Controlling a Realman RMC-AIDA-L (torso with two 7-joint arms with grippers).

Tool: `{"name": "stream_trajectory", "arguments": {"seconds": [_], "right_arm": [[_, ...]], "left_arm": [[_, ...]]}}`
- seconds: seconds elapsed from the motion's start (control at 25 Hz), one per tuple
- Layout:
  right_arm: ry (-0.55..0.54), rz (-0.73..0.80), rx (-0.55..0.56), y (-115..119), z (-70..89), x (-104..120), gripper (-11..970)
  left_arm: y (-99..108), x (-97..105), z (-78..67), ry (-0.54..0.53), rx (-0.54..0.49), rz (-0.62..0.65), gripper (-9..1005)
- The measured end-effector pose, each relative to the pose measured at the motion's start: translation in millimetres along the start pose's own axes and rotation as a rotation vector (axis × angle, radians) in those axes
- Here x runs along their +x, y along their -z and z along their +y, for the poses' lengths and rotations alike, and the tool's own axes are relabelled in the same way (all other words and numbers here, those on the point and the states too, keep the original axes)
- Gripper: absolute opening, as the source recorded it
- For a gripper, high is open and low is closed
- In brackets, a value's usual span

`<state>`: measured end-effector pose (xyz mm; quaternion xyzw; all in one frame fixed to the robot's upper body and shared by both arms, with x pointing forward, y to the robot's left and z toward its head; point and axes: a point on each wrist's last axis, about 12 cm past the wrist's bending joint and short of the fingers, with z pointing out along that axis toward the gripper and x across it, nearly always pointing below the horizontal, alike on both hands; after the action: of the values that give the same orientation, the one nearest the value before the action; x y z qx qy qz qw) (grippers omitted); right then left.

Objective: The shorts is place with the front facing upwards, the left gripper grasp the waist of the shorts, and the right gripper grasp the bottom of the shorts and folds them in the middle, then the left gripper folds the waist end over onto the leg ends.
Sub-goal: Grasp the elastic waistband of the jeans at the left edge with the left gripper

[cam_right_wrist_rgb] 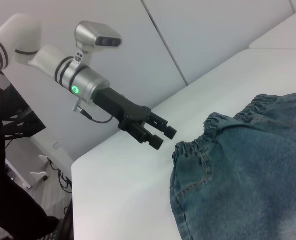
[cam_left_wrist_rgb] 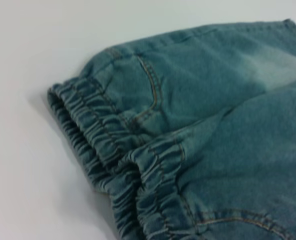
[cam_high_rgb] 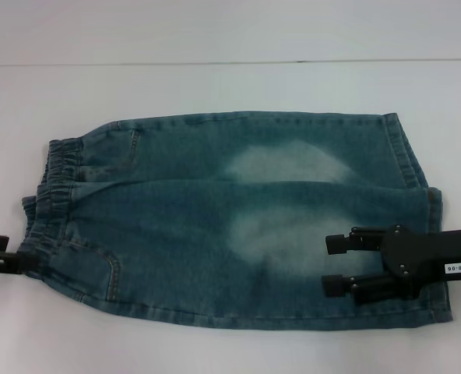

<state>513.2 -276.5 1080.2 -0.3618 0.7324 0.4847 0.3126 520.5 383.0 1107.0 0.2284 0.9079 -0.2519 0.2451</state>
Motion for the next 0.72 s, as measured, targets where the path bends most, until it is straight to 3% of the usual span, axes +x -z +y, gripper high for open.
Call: {"name": "stream_trajectory", "arguments": {"seconds": [0.72], "right_arm": [[-0.004,-0.002,-0.011,-3,0.6,2,924]], "left_arm": [[-14,2,3.6,0.015,-0.033,0.063,837]]}}
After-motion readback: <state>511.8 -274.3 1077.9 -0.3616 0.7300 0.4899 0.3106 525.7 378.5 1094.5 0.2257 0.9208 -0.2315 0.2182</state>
